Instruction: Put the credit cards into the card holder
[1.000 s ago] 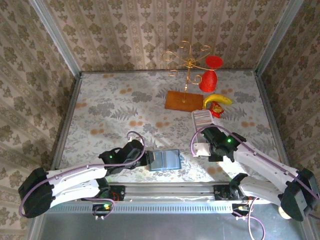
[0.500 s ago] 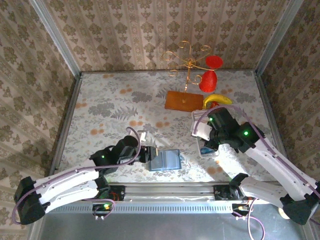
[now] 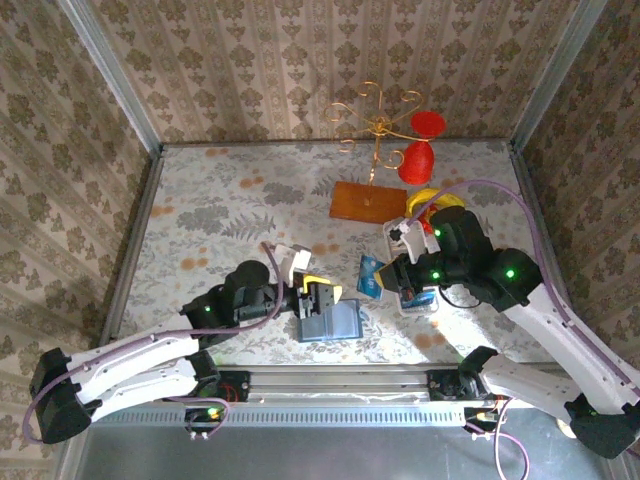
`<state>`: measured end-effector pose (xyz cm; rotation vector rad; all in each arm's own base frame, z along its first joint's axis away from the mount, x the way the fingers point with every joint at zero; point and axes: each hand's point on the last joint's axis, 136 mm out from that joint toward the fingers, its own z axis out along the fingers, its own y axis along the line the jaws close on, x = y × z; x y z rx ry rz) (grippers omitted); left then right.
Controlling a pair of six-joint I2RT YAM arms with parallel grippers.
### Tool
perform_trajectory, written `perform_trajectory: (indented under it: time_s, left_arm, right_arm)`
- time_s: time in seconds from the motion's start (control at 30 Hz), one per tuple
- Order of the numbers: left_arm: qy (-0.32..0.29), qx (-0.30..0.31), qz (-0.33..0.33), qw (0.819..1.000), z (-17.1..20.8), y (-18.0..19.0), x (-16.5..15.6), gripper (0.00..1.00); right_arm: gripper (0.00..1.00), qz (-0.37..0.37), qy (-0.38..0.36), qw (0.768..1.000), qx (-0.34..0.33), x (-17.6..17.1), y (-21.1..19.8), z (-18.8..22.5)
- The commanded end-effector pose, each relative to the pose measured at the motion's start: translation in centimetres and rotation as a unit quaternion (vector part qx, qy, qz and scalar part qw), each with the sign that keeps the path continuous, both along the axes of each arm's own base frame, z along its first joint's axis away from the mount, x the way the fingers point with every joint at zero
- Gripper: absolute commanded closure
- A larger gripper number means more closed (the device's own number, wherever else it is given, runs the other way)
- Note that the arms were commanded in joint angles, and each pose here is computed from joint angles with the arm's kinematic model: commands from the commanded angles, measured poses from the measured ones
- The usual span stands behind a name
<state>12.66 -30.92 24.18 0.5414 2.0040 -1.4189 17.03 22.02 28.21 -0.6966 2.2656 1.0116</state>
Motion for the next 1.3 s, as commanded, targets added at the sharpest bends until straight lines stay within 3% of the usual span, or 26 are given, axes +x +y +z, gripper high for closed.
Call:
perform_trajectory:
  time_s: [0.0,0.23,0.4,0.6,0.63,0.7,0.73,0.8,0.9,1.1,1.27]
  left_arm:
    - [-0.020,-0.084,-0.039,0.996,5.0,-1.1,-1.1,0.44]
    - [-0.003,-0.138,-0.060,0.989,7.0,-1.7,-1.6,0.50]
    - [0.006,-0.178,-0.074,0.981,8.4,-2.0,-2.0,0.67]
    - [0.010,-0.195,-0.061,0.979,9.0,-1.3,-1.9,0.98]
    - [0.013,-0.198,-0.054,0.979,9.0,-1.1,-1.8,1.00]
    - [0.017,-0.202,-0.038,0.978,9.0,-0.7,-1.4,1.00]
    - [0.022,-0.205,-0.022,0.978,8.9,-0.4,-1.1,1.00]
    - [0.028,-0.215,0.000,0.976,8.7,0.2,-0.6,1.00]
    - [0.041,-0.231,0.035,0.972,8.5,1.1,0.3,1.00]
    - [0.059,-0.246,0.060,0.966,8.5,1.7,1.0,1.00]
    - [0.066,-0.257,0.061,0.962,8.6,1.7,1.0,1.00]
  right_arm:
    - [1.00,0.011,0.072,0.992,0.104,-1.1,2.1,2.8]
    - [1.00,0.025,0.079,0.986,0.144,-1.2,3.0,4.2]
    - [1.00,0.025,0.072,0.983,0.166,-0.8,3.4,4.9]
    - [1.00,-0.005,0.063,0.980,0.187,0.0,3.2,5.2]
    - [0.93,-0.023,0.060,0.980,0.190,0.4,2.9,5.2]
    - [0.63,-0.066,0.066,0.974,0.207,1.5,2.5,4.9]
    - [0.54,-0.083,0.071,0.967,0.232,1.9,2.5,5.0]
    - [0.48,-0.095,0.079,0.952,0.279,2.3,2.9,5.2]
    - [0.51,-0.106,0.059,0.938,0.326,2.1,3.5,5.9]
    - [0.58,-0.110,0.045,0.929,0.352,1.5,4.8,6.0]
    - [0.74,-0.111,0.049,0.923,0.365,1.6,5.3,5.9]
